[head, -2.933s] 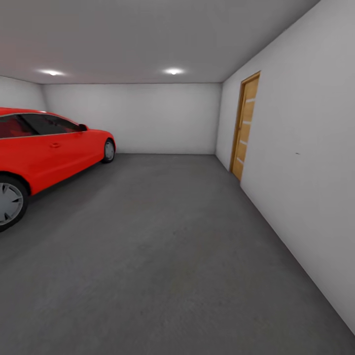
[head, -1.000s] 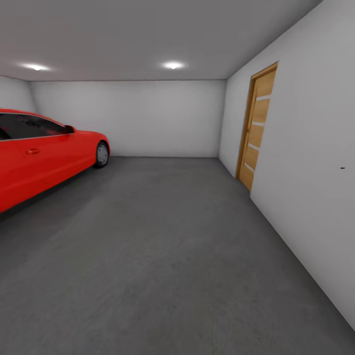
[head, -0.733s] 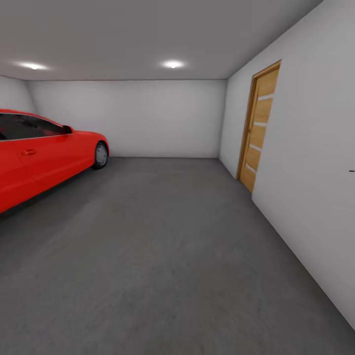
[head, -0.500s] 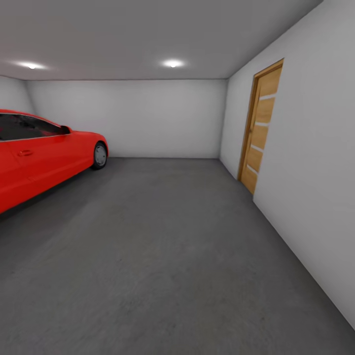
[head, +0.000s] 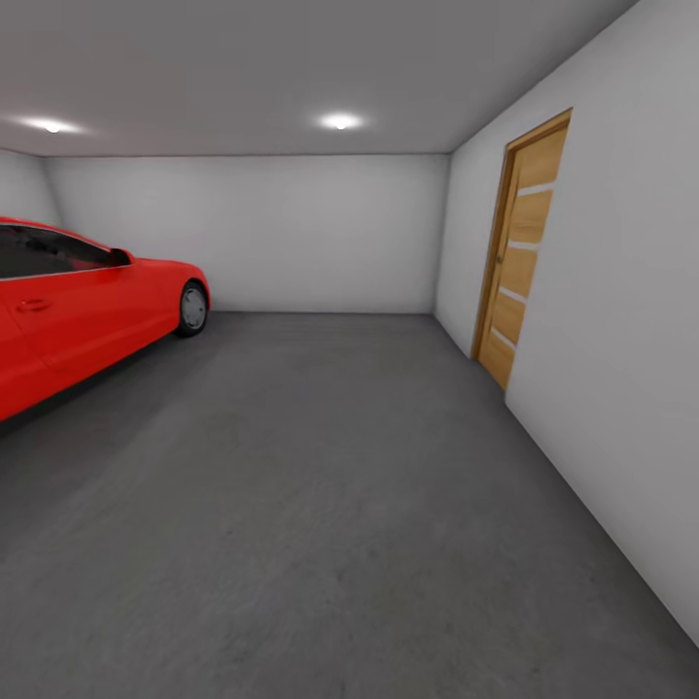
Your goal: Move the two storage containers from the living room to the garage. In the garage, place one container on the floor and stack the other container on top of it (either order is fine).
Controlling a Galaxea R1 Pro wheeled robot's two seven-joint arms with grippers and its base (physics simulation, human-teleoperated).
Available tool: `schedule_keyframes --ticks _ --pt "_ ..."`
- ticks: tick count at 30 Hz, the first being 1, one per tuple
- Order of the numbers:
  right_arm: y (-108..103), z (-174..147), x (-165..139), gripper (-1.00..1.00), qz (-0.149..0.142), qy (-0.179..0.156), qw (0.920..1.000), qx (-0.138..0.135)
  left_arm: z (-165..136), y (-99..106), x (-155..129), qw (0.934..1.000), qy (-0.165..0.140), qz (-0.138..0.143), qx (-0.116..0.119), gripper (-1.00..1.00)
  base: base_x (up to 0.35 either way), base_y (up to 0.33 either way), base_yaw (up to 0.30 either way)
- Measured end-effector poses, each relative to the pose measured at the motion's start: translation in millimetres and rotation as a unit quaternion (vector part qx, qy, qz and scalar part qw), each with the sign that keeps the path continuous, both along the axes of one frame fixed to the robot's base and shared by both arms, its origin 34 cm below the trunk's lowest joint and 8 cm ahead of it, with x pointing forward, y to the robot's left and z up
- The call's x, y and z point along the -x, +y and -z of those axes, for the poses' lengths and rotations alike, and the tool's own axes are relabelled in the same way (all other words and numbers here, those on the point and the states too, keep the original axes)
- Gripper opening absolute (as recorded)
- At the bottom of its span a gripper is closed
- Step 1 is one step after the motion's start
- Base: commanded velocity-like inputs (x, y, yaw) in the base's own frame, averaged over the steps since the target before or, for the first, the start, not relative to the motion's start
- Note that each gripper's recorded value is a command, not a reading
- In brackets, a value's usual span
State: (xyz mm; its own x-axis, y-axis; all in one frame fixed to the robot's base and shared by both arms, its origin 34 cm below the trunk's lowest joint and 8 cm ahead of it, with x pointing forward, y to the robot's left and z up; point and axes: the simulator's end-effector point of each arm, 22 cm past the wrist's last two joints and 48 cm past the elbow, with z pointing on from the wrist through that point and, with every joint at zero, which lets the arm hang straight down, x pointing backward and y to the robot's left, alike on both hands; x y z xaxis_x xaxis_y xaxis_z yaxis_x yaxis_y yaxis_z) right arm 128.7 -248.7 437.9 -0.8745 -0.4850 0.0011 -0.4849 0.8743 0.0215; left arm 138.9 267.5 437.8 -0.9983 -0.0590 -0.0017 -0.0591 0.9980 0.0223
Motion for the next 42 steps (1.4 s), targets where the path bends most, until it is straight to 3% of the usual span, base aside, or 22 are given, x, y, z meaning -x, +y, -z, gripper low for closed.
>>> schedule_keyframes --ticks 42 --pt "0.0 0.0 0.0 1.00 0.000 0.000 1.0000 0.000 0.0 0.0 0.1 1.0000 0.000 0.000 0.000 1.00 0.322 0.000 0.000"
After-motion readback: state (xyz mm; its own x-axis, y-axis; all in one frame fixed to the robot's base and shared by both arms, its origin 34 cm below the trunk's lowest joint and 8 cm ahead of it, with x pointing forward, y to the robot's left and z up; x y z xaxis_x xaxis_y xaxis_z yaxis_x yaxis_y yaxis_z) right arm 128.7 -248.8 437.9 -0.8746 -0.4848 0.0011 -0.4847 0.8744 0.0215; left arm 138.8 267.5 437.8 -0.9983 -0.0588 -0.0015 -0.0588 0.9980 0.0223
